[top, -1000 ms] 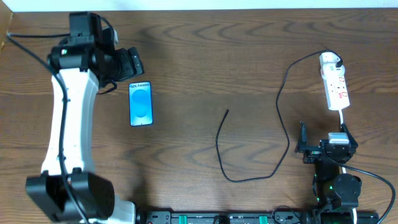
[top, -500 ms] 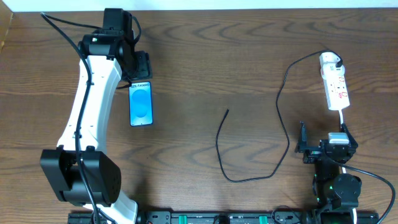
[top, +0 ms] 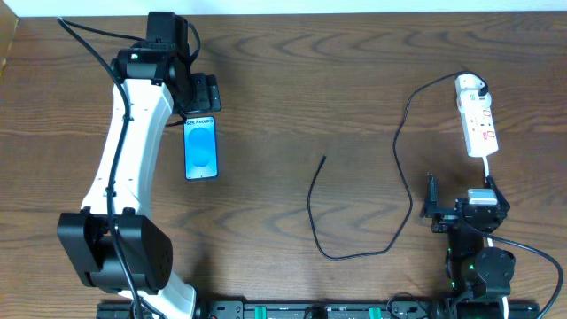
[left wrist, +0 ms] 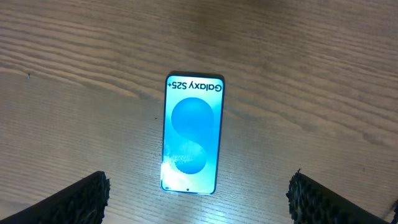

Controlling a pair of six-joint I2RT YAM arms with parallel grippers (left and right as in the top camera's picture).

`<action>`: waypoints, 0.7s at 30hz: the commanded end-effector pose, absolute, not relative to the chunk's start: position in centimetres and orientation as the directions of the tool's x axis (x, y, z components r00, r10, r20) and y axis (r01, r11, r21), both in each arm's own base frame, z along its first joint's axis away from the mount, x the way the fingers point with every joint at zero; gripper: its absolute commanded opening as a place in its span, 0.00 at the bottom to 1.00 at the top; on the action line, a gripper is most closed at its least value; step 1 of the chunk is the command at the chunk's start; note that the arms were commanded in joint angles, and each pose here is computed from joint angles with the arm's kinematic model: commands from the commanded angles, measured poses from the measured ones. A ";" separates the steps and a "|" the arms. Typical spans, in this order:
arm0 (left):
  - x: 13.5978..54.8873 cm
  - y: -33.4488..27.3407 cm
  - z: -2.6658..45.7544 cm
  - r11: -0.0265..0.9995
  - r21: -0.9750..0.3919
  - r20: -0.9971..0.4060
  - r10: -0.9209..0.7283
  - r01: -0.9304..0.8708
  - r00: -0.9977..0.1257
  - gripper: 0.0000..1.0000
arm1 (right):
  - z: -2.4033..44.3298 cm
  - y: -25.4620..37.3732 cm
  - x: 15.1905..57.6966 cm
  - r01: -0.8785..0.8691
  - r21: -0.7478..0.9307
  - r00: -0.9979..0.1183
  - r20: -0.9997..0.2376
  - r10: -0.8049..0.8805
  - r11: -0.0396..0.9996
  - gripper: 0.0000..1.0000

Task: Plug charger to phone and switch on socket
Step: 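Raise the left arm and move the left gripper above the blue phone, then lower the left gripper down onto the blue phone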

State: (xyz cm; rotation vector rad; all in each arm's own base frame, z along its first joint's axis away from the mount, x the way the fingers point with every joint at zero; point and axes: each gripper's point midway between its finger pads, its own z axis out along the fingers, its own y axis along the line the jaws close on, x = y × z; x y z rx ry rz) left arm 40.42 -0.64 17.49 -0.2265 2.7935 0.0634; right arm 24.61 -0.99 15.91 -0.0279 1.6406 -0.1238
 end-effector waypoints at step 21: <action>39.9 -0.2 8.0 0.984 0.091 -0.053 -0.149 -0.153 -0.987 0.96 | 15.9 -1.0 24.6 0.056 -0.110 -0.073 -0.992 -0.106 0.992 0.99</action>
